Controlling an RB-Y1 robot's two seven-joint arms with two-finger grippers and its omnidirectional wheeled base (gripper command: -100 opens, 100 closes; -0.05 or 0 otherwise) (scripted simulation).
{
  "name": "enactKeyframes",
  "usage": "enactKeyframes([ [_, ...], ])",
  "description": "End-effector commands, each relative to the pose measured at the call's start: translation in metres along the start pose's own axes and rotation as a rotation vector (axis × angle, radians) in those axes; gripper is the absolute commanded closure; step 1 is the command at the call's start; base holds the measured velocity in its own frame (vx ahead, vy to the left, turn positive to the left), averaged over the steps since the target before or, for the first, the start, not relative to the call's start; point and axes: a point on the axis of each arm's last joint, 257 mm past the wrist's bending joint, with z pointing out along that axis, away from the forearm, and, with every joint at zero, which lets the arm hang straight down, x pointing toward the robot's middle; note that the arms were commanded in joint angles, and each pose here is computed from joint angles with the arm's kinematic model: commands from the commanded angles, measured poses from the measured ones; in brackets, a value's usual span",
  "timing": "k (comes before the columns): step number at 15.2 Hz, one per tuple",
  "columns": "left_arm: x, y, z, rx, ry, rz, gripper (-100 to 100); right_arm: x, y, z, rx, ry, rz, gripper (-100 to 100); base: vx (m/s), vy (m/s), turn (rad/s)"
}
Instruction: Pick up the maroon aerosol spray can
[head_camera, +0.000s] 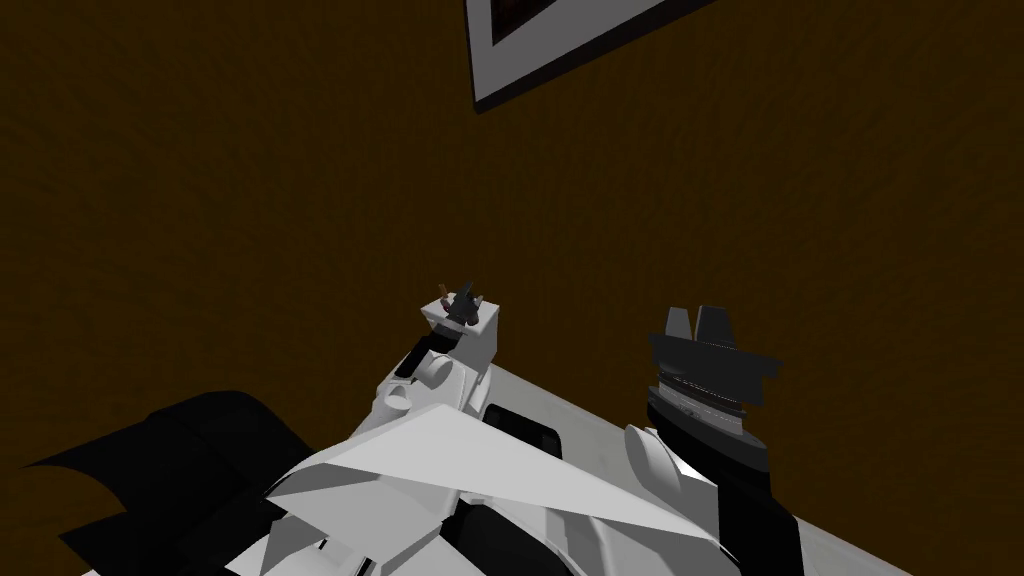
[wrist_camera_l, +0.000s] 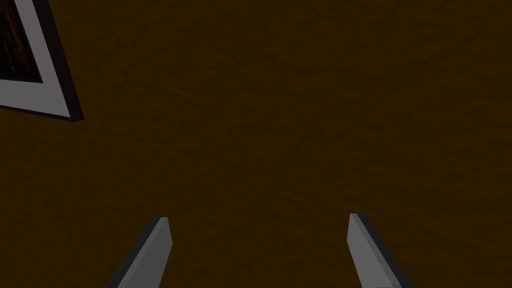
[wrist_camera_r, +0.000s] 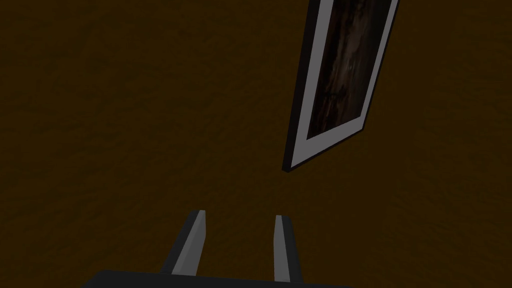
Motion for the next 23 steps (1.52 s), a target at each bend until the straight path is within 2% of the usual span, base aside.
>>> enactKeyframes([
  [1, 0.0, 0.005, 0.001, -0.027, 0.008, -0.005, -100, 0.0, 0.0, 0.0, 0.0, 0.0, 0.0, 0, -0.009, -0.012, -0.008],
  [2, -0.001, 0.007, 0.007, -0.05, 0.033, -0.017, -100, 0.0, 0.0, 0.0, 0.0, 0.0, 0.0, 0, -0.008, -0.012, -0.012],
  [4, -0.001, 0.014, 0.007, -0.076, 0.032, -0.017, -100, 0.0, 0.0, 0.0, 0.0, 0.0, 0.0, 0, -0.01, -0.01, -0.013],
  [5, -0.001, 0.014, 0.012, -0.096, 0.058, -0.027, -100, 0.0, 0.0, 0.0, 0.0, 0.0, 0.0, 0, -0.011, -0.014, -0.021],
  [7, -0.001, 0.022, 0.011, -0.129, 0.057, -0.028, -100, 0.0, 0.0, 0.0, 0.0, 0.0, 0.0, 0, -0.009, -0.013, -0.012],
  [8, -0.001, 0.022, 0.017, -0.147, 0.082, -0.036, -100, 0.0, 0.0, 0.0, 0.0, 0.0, 0.0, 0, -0.006, -0.014, -0.013],
  [11, -0.001, 0.032, 0.016, -0.186, 0.083, -0.037, -100, 0.0, 0.0, 0.0, 0.0, 0.0, 0.0, 0, -0.003, -0.007, -0.008],
  [12, -0.001, 0.033, 0.021, -0.213, 0.109, -0.045, -100, 0.0, 0.0, 0.0, 0.0, 0.0, 0.0, 0, -0.001, -0.009, -0.016],
  [14, -0.001, 0.041, 0.019, -0.245, 0.108, -0.045, -100, 0.0, 0.0, 0.0, 0.0, 0.0, 0.0, 0, 0.0, -0.011, -0.016],
  [15, -0.001, 0.038, 0.025, -0.26, 0.133, -0.048, -100, 0.0, 0.0, 0.0, 0.0, 0.0, 0.0, 0, 0.001, -0.012, -0.017],
  [18, 0.0, 0.05, 0.022, -0.308, 0.134, -0.05, -100, 0.0, 0.0, 0.0, 0.0, 0.0, 0.0, 0, 0.001, -0.009, -0.009],
  [19, 0.0, 0.048, 0.027, -0.329, 0.159, -0.053, -100, 0.0, 0.0, 0.0, 0.0, 0.0, 0.0, 0, 0.002, -0.009, -0.017],
  [22, 0.0, 0.058, 0.023, -0.372, 0.159, -0.054, -100, 0.0, 0.0, 0.0, 0.0, 0.0, 0.0, 0, 0.002, -0.006, -0.01],
  [23, 0.0, 0.057, 0.028, -0.397, 0.183, -0.056, -100, 0.0, 0.0, 0.0, 0.0, 0.0, 0.0, 0, 0.003, -0.008, -0.013],
])
